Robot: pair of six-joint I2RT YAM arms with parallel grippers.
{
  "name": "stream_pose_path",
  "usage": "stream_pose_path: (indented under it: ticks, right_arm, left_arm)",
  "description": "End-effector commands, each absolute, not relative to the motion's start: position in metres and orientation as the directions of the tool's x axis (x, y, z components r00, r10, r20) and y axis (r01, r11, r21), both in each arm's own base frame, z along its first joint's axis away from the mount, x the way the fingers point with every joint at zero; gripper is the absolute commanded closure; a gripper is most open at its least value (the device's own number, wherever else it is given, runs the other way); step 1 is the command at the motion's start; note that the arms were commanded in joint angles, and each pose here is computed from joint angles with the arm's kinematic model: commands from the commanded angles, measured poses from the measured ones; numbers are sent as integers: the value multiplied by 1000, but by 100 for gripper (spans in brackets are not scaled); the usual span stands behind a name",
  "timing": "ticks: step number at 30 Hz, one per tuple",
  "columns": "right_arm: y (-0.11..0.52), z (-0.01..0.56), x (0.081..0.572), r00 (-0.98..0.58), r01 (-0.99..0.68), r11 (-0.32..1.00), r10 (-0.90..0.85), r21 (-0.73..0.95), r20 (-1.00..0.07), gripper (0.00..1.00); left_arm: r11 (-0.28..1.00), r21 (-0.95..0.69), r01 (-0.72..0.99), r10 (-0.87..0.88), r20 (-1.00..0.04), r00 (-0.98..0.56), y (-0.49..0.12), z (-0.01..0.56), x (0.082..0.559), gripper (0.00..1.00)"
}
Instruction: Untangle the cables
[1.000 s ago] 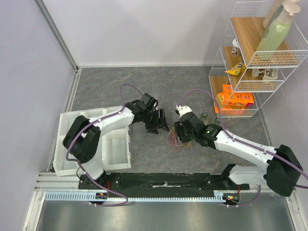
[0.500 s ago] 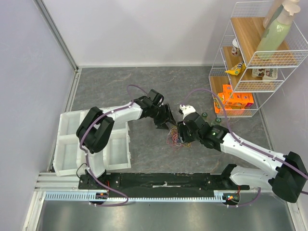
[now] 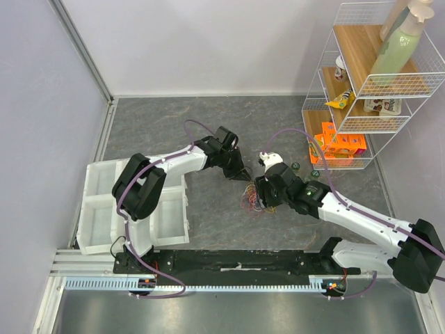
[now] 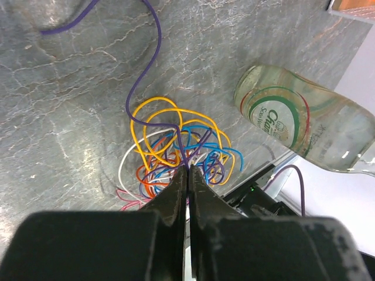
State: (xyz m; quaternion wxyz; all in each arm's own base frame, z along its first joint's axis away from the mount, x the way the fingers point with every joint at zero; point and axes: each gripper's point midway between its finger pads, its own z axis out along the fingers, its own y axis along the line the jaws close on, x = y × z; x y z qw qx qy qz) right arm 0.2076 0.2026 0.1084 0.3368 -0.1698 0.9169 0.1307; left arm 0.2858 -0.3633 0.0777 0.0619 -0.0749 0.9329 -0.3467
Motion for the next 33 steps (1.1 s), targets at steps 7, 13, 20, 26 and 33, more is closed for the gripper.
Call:
stream_pose_path:
  ticks: [7,13,20,26,33]
  right_arm:
    - [192,96,220,-724,-341,935,-197,94,-661,18]
    - [210,80,230,-721,-361,924,-188,130,-667,22]
    - [227,84,247,-669,-389,908,-162,156,-725,55]
    - [245,101,251,-637,-452,872,-167,189,-752,66]
    - [257,177,241,-450,-619,758,-125,207,-884,34]
  left_arm:
    - [726,-662,188,-146,-415,-898,-346,181,306,98]
    - [680,-695,234,-233,-508,-829,-324,240,291,98]
    - [595,-705,386,-296,-639,-710,-312,325,282,98]
    - [553,-653,518,-326,-741,-587,-304,395,277,98]
    - [537,-637,552,-341,-763,-549,-300,432,273,98]
